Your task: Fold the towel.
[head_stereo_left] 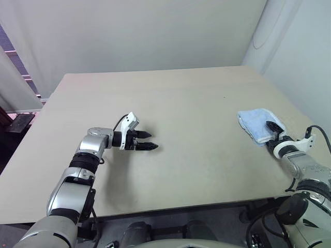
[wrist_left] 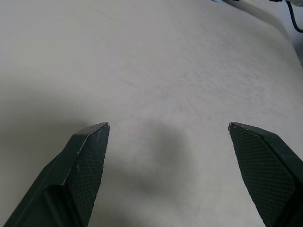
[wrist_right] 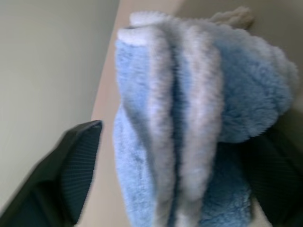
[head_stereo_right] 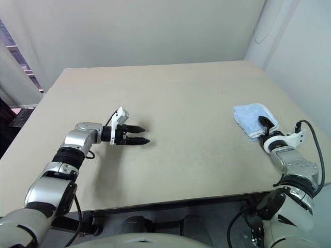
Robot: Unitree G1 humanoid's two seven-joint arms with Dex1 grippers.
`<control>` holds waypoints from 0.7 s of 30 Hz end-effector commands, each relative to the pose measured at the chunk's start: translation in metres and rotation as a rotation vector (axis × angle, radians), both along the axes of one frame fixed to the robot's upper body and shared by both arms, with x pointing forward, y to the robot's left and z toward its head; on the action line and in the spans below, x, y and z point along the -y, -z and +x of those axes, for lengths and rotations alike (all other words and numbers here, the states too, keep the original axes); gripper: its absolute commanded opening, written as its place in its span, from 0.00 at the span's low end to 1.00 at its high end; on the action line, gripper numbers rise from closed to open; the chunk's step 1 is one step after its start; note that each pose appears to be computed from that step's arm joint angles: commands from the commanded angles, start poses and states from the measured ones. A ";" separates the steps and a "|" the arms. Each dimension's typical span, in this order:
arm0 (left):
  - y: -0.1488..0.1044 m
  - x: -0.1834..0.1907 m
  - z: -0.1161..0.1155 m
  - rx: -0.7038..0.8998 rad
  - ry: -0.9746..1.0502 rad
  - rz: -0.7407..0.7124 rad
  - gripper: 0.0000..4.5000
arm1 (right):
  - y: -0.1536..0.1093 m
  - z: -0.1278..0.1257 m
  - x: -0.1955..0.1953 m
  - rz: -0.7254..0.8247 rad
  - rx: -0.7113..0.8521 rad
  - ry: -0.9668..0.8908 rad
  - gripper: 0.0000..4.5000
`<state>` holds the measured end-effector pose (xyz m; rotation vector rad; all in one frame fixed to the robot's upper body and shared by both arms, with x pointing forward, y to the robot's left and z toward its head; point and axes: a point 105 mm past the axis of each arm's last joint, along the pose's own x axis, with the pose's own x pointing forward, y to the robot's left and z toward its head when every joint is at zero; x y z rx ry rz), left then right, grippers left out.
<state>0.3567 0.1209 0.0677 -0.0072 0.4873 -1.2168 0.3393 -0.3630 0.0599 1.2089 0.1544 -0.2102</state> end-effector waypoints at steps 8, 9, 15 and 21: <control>-0.031 -0.005 0.011 0.093 0.000 -0.053 0.95 | -0.066 -0.084 0.021 -0.350 0.160 -0.110 1.00; -0.033 -0.005 0.012 0.102 0.001 -0.063 0.95 | -0.069 -0.088 0.016 -0.387 0.164 -0.133 1.00; -0.048 0.001 0.017 0.146 0.023 -0.111 0.95 | -0.117 -0.089 -0.061 -0.941 0.325 -0.454 1.00; -0.058 0.010 0.013 0.244 0.072 -0.170 0.95 | -0.097 -0.087 -0.104 -1.190 0.363 -0.748 1.00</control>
